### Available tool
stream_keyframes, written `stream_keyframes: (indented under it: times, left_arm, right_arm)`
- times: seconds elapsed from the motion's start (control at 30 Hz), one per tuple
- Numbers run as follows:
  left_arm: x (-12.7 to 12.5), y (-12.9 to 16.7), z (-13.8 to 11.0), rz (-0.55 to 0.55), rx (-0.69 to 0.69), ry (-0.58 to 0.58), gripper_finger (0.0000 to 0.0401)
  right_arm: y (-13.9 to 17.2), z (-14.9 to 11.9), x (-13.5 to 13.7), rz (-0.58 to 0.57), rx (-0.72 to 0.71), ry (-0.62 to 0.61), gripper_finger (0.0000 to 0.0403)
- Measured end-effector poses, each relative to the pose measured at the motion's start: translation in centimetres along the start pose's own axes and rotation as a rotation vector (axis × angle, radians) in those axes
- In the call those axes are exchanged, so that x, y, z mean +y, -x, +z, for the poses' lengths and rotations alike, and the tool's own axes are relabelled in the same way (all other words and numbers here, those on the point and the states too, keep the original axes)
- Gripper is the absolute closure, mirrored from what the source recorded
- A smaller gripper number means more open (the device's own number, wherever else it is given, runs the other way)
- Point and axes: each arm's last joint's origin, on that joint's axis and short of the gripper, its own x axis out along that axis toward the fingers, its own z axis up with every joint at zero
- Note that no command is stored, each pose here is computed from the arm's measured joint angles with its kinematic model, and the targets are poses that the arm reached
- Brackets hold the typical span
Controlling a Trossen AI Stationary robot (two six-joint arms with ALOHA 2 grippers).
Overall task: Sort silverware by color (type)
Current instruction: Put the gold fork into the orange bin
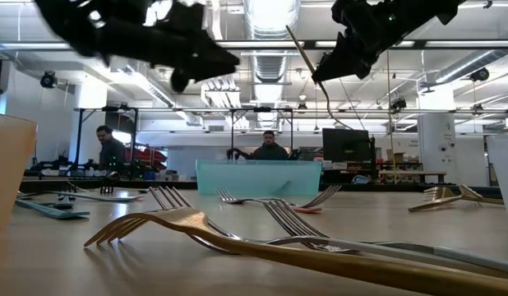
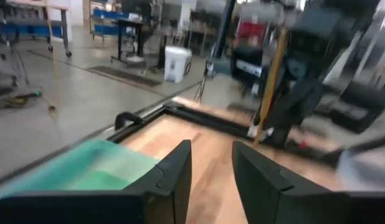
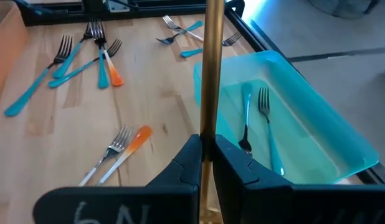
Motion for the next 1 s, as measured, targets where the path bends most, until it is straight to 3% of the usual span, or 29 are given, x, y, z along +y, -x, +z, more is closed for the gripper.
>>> stream_keyframes:
  times: [0.17,0.27,0.43,0.63,0.83,1.0]
  left_arm:
    - [-1.1,-3.0,3.1,0.033,0.271,-0.139,0.0267]
    - [-1.6,-4.3,4.7,0.081,0.357,-0.144,0.0253]
    - [-1.6,-5.5,3.9,0.195,0.388,-0.13,0.0249]
    - [-2.9,-5.8,1.7,0.095,0.162,-0.075,0.0249]
    - [-3.2,-5.1,-0.4,-0.12,-0.121,0.017,0.0249]
    - [-3.2,-6.7,-2.3,-0.125,-0.149,0.063,0.0249]
  right_arm:
    - [0.0,-0.1,0.0,-0.001,0.01,-0.011,0.039]
    - [0.0,-0.1,0.0,-0.008,0.009,-0.002,0.039]
    - [0.0,-0.1,-0.2,-0.016,0.014,0.006,0.039]
    - [-0.1,-0.3,-0.5,-0.028,0.034,0.009,0.039]
    - [-0.1,-0.3,-0.8,-0.038,0.032,-0.005,0.039]
    - [-0.1,-0.1,-0.8,-0.035,0.015,-0.024,0.039]
